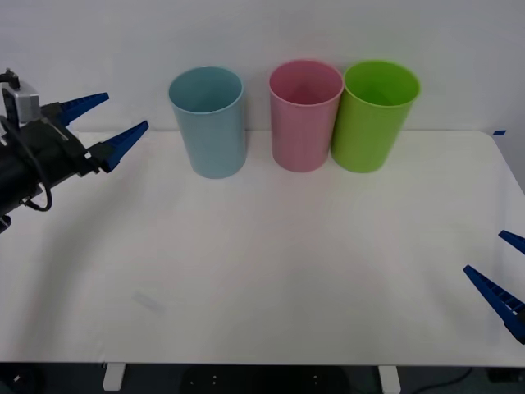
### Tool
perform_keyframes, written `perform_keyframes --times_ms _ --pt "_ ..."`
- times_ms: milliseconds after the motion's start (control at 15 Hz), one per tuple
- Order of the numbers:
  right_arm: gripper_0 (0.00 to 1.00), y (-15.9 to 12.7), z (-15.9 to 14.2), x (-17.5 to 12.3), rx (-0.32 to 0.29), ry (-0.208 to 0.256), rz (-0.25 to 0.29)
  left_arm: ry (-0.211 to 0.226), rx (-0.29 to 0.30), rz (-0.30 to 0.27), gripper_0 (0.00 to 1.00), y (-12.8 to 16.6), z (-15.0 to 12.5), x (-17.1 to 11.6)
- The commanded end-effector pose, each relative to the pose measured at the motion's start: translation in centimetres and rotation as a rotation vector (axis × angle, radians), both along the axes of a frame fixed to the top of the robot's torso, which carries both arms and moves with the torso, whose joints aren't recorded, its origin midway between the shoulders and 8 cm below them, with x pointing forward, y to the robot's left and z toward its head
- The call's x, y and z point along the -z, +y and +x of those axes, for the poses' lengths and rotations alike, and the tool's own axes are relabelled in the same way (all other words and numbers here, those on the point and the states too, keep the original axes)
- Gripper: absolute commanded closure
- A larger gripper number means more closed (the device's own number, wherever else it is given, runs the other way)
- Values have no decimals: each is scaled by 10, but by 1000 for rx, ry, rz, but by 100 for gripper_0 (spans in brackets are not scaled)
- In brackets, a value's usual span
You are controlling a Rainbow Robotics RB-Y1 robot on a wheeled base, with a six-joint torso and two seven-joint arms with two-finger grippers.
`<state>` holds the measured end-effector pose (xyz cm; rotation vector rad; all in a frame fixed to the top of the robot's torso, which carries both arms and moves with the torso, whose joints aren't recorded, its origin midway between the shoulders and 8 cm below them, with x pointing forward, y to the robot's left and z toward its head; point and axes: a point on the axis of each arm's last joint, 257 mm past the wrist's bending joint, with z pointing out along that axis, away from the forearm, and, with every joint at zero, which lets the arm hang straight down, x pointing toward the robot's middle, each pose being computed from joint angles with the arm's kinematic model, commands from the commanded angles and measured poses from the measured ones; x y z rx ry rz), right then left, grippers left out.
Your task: Grasp the object on the table and drop it into the matching bin: aluminum can to the light blue bin, PET bottle to the pink bin.
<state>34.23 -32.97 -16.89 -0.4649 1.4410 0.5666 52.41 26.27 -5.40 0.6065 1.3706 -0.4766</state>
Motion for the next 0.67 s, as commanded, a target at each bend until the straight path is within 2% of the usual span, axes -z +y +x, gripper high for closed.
perform_keyframes --times_ms 67,533,667 --pt "0 0 0 0 0 0 0 2 -33 22 0 26 -35 12" --pt "0 0 0 0 0 0 0 55 -86 58 0 81 -110 45" --pt "0 0 0 0 0 0 0 55 -107 99 0 95 -129 60"
